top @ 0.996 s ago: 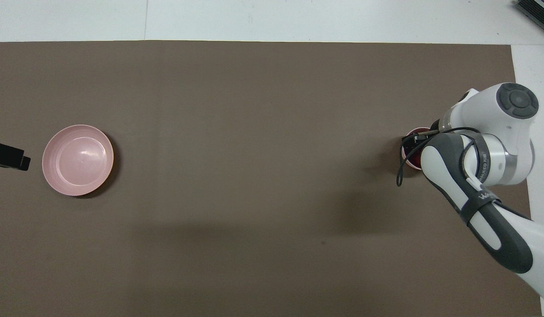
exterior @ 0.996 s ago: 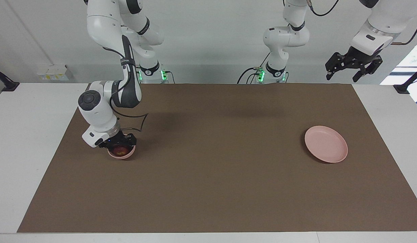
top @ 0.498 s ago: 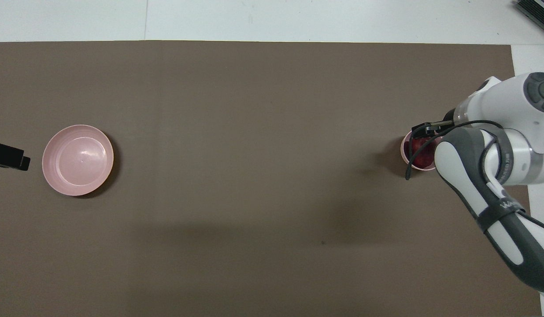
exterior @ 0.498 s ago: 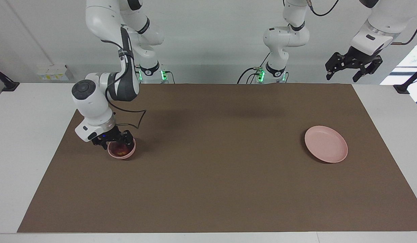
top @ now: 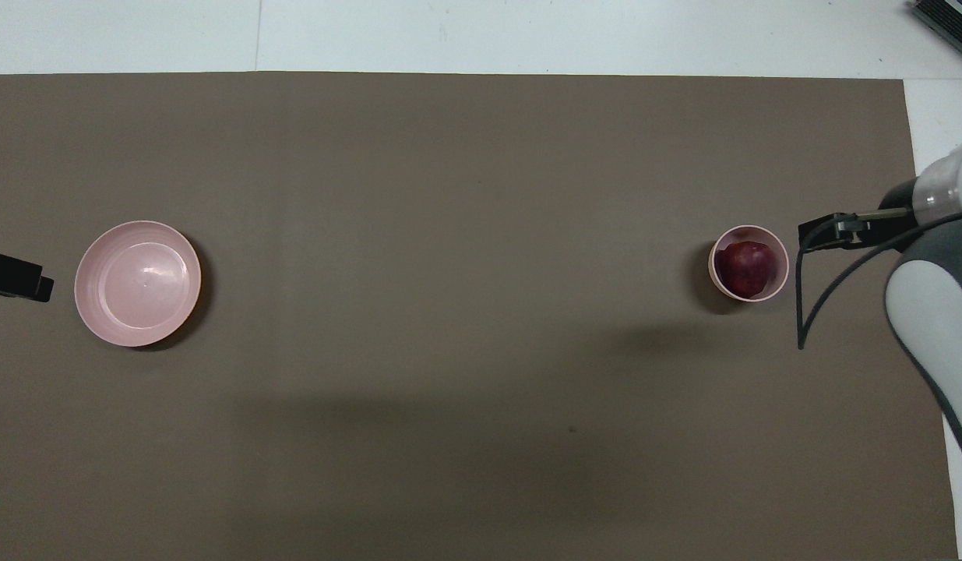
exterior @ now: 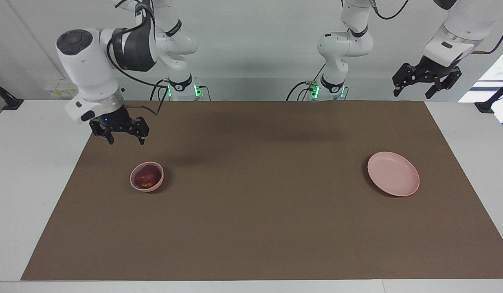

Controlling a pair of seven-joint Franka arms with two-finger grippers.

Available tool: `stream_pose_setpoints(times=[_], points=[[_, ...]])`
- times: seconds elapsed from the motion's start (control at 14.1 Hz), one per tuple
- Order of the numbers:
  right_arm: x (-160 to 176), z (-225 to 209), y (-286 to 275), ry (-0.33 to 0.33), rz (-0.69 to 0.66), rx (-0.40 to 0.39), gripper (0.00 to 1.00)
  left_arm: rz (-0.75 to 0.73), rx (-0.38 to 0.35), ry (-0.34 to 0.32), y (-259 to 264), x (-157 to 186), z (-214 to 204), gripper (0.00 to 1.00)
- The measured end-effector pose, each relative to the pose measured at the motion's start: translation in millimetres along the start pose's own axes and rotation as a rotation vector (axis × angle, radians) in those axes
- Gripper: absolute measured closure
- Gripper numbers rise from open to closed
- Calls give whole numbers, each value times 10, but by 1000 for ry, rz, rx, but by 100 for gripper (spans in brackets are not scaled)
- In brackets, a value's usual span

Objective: Move apple from plate to bowl

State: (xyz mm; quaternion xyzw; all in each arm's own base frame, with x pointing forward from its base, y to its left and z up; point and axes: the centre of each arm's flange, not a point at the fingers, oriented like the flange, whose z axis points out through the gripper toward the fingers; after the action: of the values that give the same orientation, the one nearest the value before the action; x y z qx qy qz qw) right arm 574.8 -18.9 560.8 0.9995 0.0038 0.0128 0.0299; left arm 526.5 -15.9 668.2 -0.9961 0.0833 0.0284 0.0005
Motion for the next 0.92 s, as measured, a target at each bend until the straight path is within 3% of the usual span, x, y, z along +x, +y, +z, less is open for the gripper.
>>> stream_pose_setpoints(times=[0.43,0.92], points=[[-348,-853,324,-49,76,46,0,0,0,0,0,0,0,0],[-468,-939,285,-57,68,54,0,0,0,0,0,0,0,0]])
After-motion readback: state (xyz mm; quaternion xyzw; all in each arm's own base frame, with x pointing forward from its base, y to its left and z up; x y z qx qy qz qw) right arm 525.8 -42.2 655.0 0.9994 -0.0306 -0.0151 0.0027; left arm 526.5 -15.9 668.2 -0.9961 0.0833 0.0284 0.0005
